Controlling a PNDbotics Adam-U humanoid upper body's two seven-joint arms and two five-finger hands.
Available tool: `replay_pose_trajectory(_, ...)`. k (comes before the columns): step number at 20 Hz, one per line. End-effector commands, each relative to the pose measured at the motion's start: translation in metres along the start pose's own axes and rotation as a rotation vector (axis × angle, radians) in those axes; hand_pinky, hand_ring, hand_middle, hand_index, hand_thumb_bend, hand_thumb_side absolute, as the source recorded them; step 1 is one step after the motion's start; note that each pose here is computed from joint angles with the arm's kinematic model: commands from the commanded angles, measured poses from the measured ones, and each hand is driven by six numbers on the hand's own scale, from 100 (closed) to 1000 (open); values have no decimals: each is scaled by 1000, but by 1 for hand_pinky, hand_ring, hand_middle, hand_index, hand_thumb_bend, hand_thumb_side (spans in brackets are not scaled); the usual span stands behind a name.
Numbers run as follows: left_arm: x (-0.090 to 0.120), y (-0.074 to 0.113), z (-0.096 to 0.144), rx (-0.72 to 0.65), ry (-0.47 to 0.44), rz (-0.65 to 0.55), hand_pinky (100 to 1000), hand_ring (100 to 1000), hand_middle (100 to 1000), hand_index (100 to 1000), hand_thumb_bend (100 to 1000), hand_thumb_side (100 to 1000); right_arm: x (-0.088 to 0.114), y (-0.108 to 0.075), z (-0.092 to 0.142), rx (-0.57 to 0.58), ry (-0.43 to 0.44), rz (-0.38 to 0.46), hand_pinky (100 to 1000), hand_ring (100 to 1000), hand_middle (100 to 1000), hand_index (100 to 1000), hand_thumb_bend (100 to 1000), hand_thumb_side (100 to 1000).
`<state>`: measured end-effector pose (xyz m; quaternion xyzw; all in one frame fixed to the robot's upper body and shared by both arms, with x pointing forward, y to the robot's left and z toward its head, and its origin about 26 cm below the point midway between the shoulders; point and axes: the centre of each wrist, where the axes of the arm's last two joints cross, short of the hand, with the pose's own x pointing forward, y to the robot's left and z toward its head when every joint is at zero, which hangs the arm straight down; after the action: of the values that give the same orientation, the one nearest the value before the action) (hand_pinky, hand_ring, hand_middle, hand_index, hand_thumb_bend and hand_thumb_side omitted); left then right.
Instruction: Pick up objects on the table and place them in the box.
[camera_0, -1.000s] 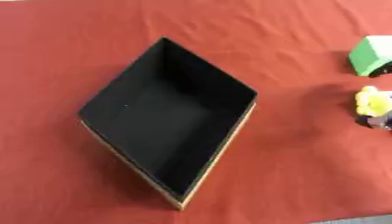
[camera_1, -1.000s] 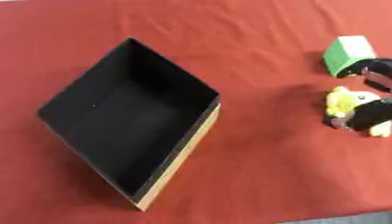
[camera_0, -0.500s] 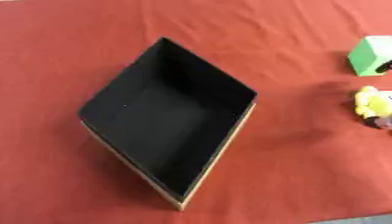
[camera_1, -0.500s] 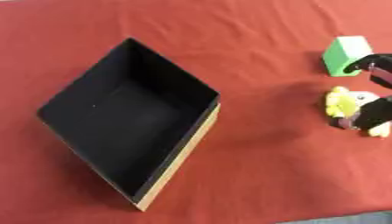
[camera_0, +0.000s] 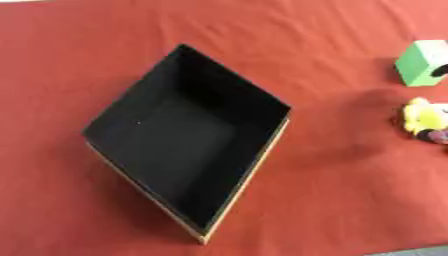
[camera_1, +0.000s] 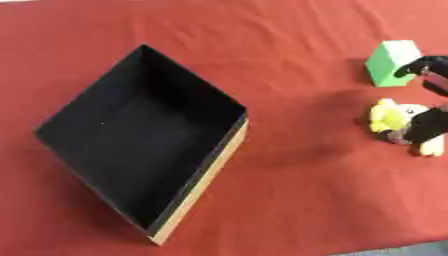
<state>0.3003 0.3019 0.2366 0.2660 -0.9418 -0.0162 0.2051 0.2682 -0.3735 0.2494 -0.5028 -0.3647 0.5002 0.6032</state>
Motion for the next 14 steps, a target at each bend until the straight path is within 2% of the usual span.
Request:
replay_pose_trajectory(1,4,7,-8,0,-36,-26,521,834,693,799,100,483,-6,-13,1,143,164,-118,957,1000,936,946,600,299)
replay_pose_trajectory(3,4,8,-8,3,-35,-27,521,835,693,799,100,482,-11,-12,-4,153,185,-134,956,1000,935,946,575,291)
replay_pose_trajectory(14,4,8,-7,5,-33,-31,521,834,694,799,100,475,-32,-10,-21,197,261,-161,960,1000,939,943,625,277)
